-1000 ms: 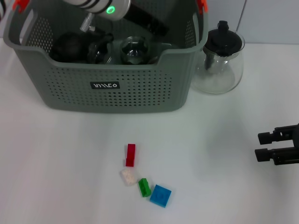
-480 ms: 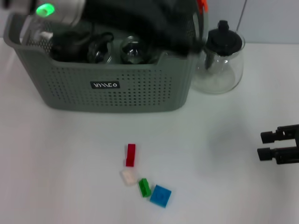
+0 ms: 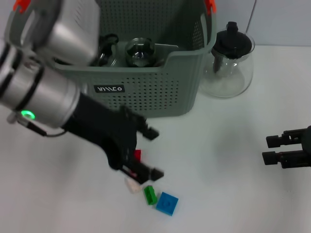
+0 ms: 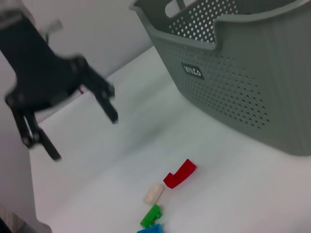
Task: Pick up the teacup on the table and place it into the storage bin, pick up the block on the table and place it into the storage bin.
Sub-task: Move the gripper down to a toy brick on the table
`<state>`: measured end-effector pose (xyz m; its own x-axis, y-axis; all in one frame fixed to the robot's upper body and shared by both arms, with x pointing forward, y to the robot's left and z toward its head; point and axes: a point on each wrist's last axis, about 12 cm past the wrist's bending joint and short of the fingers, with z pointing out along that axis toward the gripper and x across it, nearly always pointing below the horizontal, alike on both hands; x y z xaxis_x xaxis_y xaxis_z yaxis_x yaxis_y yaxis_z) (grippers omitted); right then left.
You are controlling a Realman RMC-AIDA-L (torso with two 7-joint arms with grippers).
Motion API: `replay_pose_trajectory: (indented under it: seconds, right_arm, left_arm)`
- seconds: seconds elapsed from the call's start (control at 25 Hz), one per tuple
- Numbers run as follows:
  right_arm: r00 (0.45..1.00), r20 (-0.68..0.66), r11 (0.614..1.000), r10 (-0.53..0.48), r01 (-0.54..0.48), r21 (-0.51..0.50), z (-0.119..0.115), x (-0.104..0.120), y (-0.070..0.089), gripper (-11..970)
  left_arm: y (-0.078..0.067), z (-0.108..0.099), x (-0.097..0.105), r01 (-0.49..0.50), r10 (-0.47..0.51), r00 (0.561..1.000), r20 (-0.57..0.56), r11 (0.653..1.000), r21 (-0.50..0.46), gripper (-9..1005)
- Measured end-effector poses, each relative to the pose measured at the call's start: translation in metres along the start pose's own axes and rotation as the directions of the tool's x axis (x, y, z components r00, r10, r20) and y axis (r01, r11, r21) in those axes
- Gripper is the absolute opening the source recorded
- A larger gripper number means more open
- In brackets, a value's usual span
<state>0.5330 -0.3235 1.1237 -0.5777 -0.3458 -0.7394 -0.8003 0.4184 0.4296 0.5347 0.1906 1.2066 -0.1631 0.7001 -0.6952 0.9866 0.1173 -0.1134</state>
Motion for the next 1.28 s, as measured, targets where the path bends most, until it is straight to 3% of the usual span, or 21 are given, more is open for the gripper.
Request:
replay_pose_trajectory:
  seconds: [0.2, 0.48, 0.76, 1.0, 1.28]
  right_arm:
    - [1.0, 0.004, 1.0, 0.014, -0.014, 0.001, 0.002, 0.002, -0.001, 659]
    - [1.0, 0.007, 1.0, 0.029, -0.029, 0.011, 0.002, 0.006, -0.002, 658]
    - [1.0, 0.01, 0.999, 0.028, -0.028, 0.021, 0.001, 0.006, -0.003, 658]
    - [1.0, 0.01, 0.999, 0.023, -0.023, 0.028, 0.0, 0.006, -0.004, 659]
    - [1.0, 0.01, 0.999, 0.022, -0.022, 0.033, -0.001, 0.006, -0.005, 659]
  left_arm:
    - [0.006, 0.027, 0.012, 0.035, -0.033, 0.986, -0.161, 0.999, 0.012, 873]
    - [0.011, 0.06, 0.022, 0.199, -0.246, 0.893, -0.376, 0.967, -0.159, 873]
    - [0.004, 0.083, 0.01, 0.27, -0.356, 0.847, -0.394, 0.928, -0.257, 874]
    - [0.005, 0.094, 0.01, 0.261, -0.389, 0.827, -0.406, 0.905, -0.334, 874]
    - [0.004, 0.1, 0.014, 0.271, -0.409, 0.817, -0.407, 0.895, -0.355, 874]
